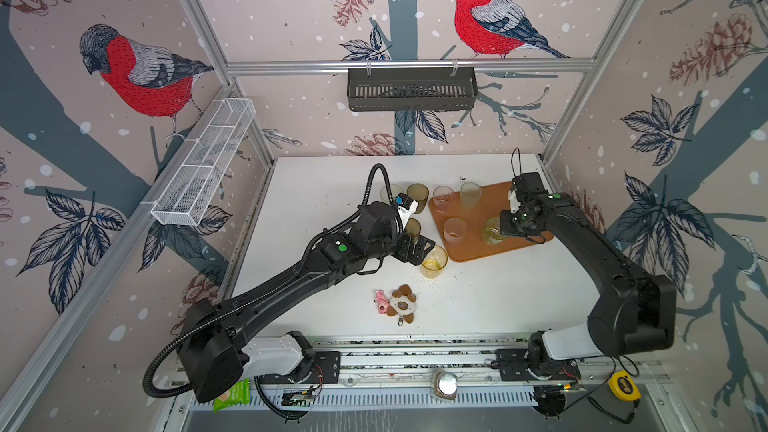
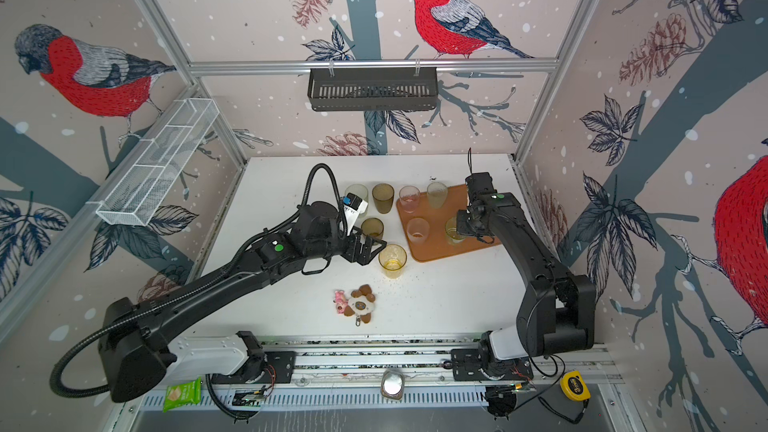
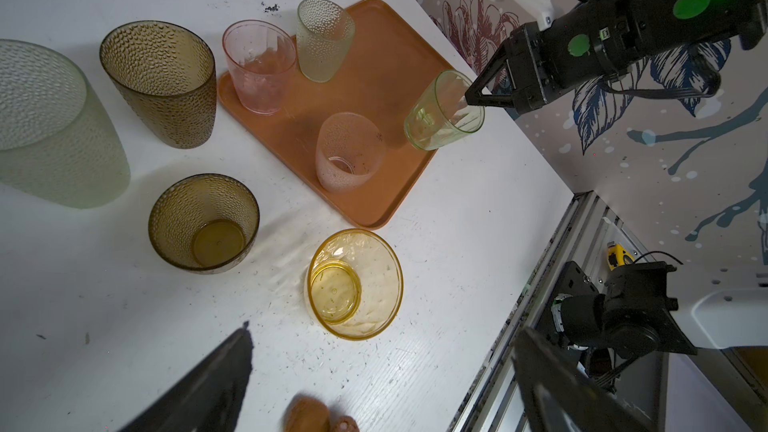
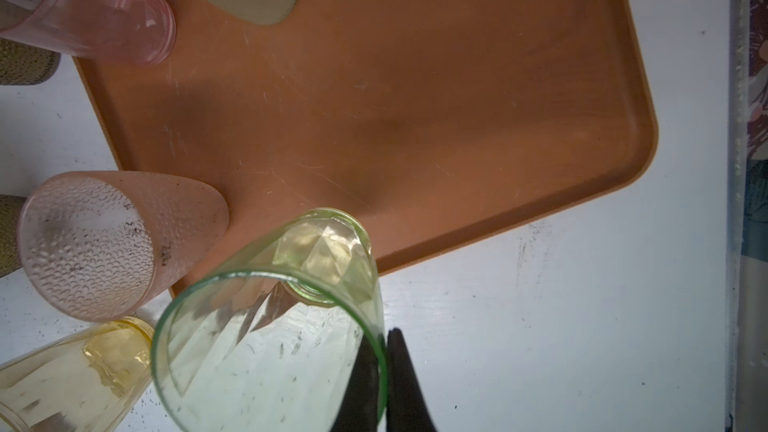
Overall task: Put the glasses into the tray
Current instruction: 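Carry the clear green glass over the tray beside the frosted pink cup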
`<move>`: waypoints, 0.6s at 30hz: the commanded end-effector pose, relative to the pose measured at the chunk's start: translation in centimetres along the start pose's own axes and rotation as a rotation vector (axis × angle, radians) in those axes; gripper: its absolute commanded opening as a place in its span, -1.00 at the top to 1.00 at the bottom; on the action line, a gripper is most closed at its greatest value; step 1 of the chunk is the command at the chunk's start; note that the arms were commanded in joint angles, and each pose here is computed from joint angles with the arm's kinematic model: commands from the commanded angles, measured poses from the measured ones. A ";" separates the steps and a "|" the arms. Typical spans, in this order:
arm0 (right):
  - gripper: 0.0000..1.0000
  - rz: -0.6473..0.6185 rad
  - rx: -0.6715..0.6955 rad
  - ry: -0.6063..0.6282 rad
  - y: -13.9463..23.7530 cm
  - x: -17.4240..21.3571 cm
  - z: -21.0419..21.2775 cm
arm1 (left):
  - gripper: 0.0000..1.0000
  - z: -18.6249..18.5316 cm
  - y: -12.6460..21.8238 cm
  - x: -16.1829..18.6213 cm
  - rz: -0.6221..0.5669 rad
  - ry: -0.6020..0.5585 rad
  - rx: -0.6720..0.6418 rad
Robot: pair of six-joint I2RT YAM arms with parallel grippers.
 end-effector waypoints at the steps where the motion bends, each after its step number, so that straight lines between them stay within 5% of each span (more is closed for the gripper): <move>1: 0.94 -0.020 -0.013 0.009 -0.2 -0.7 0.3 | -0.95 -0.1 -0.3 -0.7 -0.008 -0.017 -0.004; 18: 0.94 -0.010 -0.022 0.020 -2.8 -3.0 1.0 | -0.95 -2.9 -2.9 -2.1 0.008 -0.106 0.045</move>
Point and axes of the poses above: each gripper's point midway between its finger pads, its own y axis back along the fingers, its own z axis along the line the jaws close on, x = y × z, the point moved 6 cm from there along y, back along the fingers, and after that the axes turned 6 degrees about -y, right-handed, at the moved point
